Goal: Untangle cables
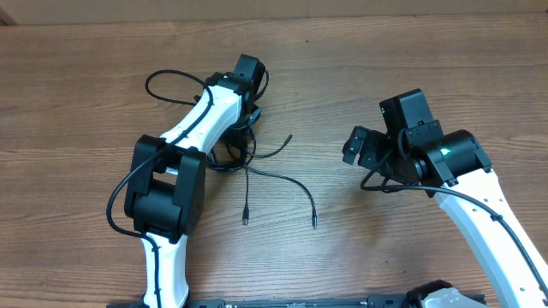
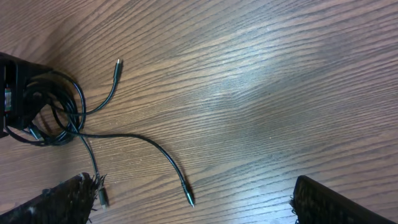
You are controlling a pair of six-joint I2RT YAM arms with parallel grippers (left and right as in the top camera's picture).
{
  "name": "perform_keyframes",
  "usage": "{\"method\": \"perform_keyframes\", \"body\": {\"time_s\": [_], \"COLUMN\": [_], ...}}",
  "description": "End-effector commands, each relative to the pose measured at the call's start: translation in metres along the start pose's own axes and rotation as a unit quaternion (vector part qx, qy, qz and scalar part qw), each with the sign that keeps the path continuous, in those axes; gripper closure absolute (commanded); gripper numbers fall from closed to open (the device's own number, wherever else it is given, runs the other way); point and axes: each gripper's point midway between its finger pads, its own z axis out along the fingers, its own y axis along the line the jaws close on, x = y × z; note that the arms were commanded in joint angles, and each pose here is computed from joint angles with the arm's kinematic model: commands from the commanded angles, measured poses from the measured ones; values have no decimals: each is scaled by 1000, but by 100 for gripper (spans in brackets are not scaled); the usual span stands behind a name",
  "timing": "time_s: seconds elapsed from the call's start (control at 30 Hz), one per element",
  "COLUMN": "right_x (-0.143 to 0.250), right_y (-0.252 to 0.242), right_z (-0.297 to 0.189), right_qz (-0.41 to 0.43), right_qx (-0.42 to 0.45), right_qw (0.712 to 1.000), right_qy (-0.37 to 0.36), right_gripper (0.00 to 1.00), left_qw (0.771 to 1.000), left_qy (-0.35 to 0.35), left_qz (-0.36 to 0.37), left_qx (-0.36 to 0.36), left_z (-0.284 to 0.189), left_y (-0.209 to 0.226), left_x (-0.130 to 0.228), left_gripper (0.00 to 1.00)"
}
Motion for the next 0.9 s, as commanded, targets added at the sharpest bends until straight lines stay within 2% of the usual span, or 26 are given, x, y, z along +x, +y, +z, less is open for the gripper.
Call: {"method": "perform_keyframes", "body": {"time_s": [0.0, 0.17, 0.5, 0.67, 0.8, 0.87], "right_x": [-8, -7, -7, -8, -8, -8], "right_y": [1, 1, 1, 1, 1, 1], "right_z": [-4, -4, -4, -4, -4, -4], "right_qz": [-3, -3, -3, -3, -3, -3], "right_qx": [1, 1, 1, 1, 1, 1], "right_qw": [1000, 1000, 1000, 1000, 1000, 1000], "right_qy": [-13, -13, -13, -13, -13, -14], "right_gripper": [0, 0, 0, 0, 0, 0], "left_qw": [1000, 1000, 1000, 999, 999, 999], "left_qy": [-12, -14, -19, -20, -20, -21], "left_qz": [-12, -13, -16, -17, -17, -16], "left_qx": [-6, 1, 18, 23, 25, 25], "left_z": [6, 10, 10, 10, 10, 10], "left_y": [6, 5, -3, -6, -7, -7], "left_x": [-7, -6, -9, -10, -9, -10], "left_gripper": [52, 56, 53, 56, 66, 80]}}
